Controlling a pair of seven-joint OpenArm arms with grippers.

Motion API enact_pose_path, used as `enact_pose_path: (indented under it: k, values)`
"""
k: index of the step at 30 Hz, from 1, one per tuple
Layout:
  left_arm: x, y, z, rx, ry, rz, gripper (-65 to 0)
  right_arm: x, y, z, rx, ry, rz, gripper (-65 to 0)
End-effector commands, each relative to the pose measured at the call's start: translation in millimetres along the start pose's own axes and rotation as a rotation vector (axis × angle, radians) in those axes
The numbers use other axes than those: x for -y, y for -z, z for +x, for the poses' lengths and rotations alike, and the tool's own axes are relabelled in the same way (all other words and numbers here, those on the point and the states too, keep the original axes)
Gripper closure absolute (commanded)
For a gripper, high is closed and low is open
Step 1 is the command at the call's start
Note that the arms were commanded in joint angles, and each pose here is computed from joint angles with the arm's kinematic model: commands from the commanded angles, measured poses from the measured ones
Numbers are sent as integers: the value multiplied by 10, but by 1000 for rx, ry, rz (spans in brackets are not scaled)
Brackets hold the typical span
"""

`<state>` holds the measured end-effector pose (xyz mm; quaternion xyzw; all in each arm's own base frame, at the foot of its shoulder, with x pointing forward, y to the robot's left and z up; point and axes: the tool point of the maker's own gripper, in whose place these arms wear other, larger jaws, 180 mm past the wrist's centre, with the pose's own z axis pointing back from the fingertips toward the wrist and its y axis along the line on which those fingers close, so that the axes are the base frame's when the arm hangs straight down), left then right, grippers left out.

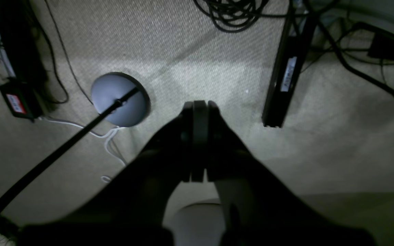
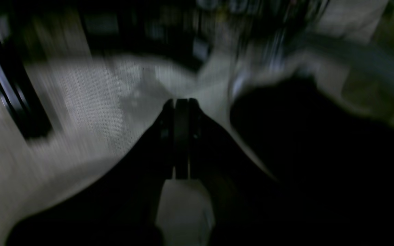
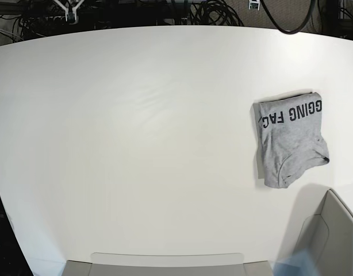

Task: Fold the T-shirt properly

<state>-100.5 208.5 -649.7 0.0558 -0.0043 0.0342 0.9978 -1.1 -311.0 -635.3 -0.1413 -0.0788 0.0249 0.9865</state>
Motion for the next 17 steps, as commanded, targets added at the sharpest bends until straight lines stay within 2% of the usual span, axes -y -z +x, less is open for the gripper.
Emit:
enact_pose_path:
  k: [1,7,14,17]
  values:
    - [51,5,-8,-13,0,-4,0,84,3,15,0,-3,-14,0]
    - [174,8,-8,-16,-5,-22,0,-40,45,73,-136,19,2,-1]
    - [209,35,175,9,-12,-27,0,-60,43,55,-155,20,6,-1]
    - [392,46,291,27,-18,-54,0,-80,44,65,-153,21,9,-1]
